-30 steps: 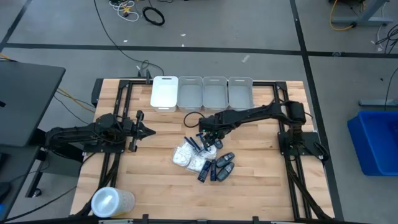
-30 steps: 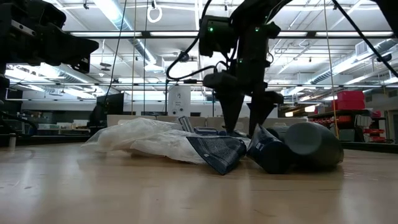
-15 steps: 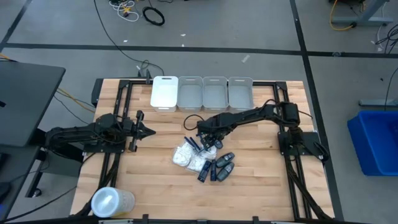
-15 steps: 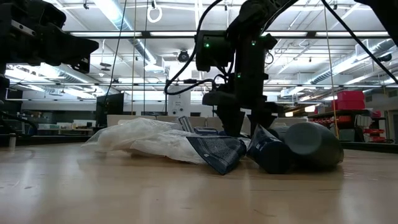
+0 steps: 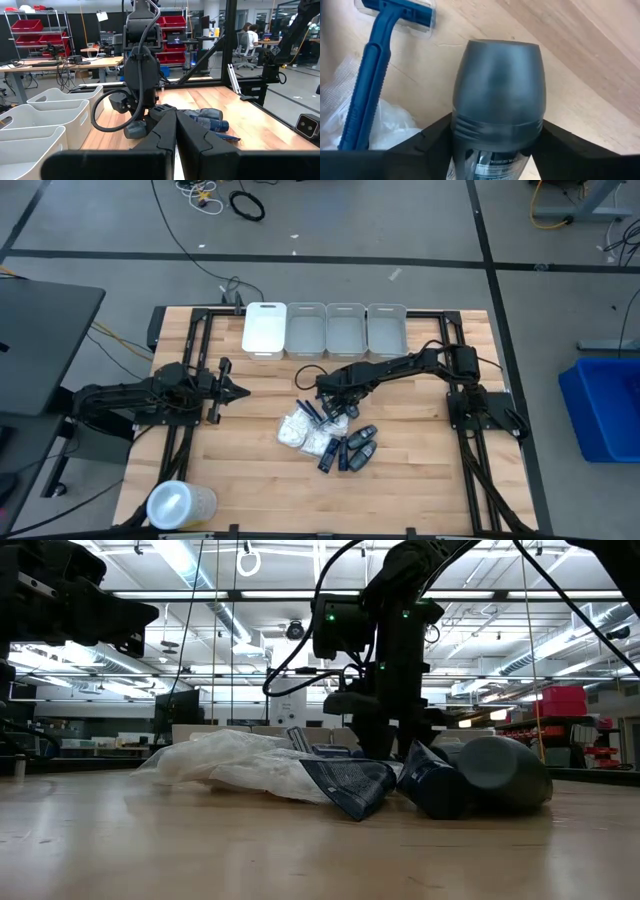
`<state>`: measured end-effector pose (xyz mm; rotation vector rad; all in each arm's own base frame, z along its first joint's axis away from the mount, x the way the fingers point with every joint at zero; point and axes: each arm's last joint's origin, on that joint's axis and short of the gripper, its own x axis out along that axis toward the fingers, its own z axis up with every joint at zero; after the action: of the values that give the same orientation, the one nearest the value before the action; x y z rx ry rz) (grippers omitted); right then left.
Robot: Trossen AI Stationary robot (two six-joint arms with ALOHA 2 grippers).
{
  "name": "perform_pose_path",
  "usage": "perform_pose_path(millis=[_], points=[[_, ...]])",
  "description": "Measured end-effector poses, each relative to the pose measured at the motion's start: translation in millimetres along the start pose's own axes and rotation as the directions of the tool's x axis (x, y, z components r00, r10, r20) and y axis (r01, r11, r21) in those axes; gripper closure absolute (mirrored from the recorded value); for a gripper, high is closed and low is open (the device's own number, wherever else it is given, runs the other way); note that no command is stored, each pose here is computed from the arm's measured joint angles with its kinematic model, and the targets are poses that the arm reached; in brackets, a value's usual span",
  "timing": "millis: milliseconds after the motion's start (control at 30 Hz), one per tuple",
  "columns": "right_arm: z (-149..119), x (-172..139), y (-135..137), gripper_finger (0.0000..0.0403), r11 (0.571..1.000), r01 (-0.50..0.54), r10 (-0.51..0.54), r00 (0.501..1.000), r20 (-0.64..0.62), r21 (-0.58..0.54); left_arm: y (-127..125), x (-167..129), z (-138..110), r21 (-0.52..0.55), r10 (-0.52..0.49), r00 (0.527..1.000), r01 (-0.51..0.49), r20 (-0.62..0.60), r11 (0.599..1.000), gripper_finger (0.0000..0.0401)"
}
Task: Pick & Place Travel size toiletries
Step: Put the gray deodorant into the middle gray bin
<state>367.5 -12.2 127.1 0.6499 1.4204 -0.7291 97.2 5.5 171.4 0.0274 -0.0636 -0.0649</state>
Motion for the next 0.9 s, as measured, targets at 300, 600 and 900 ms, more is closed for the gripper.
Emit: perform_pose_path(millis=[300, 600, 900], points=[[0.1, 0.0, 0.2, 0.0157, 1.0, -0.002, 0.002, 1.0, 0.001, -0.002, 0.0, 0.0, 0.1, 0.0, 0.0, 1.0, 0.0, 0.0, 1.0, 0.0385], [0.1, -0.1, 0.2, 0.0182, 1.0, -0.002, 0.002, 1.0, 0.001, -0.002, 0.0, 0.0, 0.0, 0.0, 0.0, 1.0, 0.0, 0.0, 1.0, 0.0385], [1.5, -0.3, 1.8, 0.0159, 1.0, -0.02, 0.02, 1.0, 0.015, -0.001, 0.0, 0.0, 0.0, 0.0, 0.0, 1.0, 0.0, 0.0, 1.0, 0.0385]])
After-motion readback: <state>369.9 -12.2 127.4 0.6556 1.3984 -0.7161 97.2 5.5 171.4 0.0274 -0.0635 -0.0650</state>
